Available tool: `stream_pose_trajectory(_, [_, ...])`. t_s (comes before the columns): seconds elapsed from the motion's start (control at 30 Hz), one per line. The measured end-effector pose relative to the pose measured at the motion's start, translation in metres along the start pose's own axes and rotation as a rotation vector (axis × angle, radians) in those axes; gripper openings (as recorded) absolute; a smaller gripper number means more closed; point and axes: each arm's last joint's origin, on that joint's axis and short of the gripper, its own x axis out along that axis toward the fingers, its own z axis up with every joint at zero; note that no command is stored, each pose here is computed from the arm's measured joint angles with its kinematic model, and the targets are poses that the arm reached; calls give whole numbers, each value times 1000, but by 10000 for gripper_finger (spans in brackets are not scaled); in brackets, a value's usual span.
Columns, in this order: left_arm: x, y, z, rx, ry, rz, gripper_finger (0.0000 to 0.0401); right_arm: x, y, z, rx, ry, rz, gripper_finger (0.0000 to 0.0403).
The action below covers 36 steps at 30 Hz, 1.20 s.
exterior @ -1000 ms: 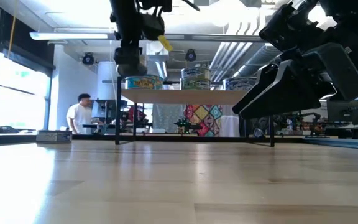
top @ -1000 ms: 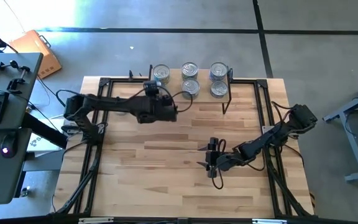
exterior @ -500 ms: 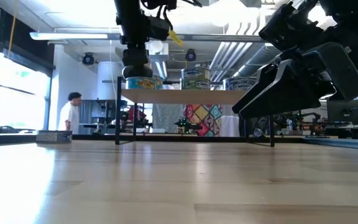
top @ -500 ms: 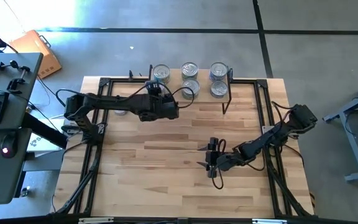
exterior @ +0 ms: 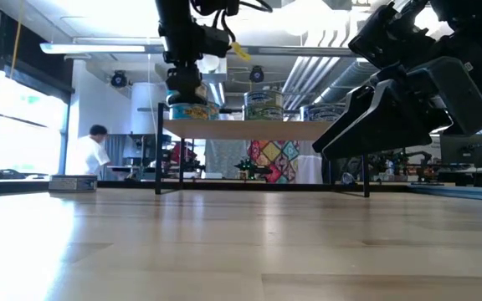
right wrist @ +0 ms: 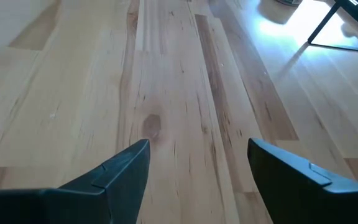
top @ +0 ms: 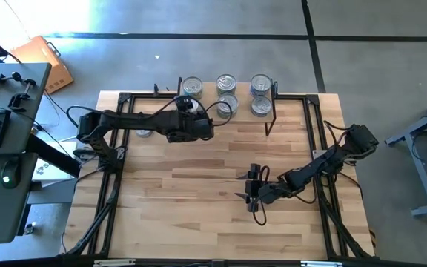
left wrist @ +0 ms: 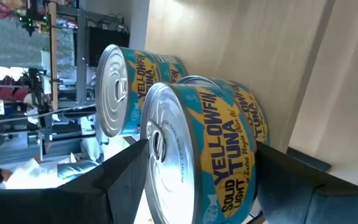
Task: Stack canned seafood by type on shelf
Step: Stack the yellow tuna can on top of the other yellow tuna can on the shelf, then stack the blue tuna can on top of the other blue tuna can on the shelf
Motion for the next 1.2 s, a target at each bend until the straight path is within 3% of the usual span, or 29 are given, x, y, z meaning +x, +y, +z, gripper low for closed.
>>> stream_pose_trajectory(0.3, [11, 9, -2, -17, 26, -2, 253, 0, 0, 0, 0, -1, 0, 261])
stream_pose_trajectory(0.5, [16, 15, -4, -34, 29, -55, 276, 0, 0, 0, 1, -1, 0, 261])
stream_pose_trajectory(0.7, [12, 19, -6, -34, 20, -60, 301, 0, 0, 0, 1, -1, 0, 261])
stream_pose_trajectory(1.2, [-5, 34, -14, -84, -27, -53, 303, 0, 0, 1, 5, -5, 1, 261])
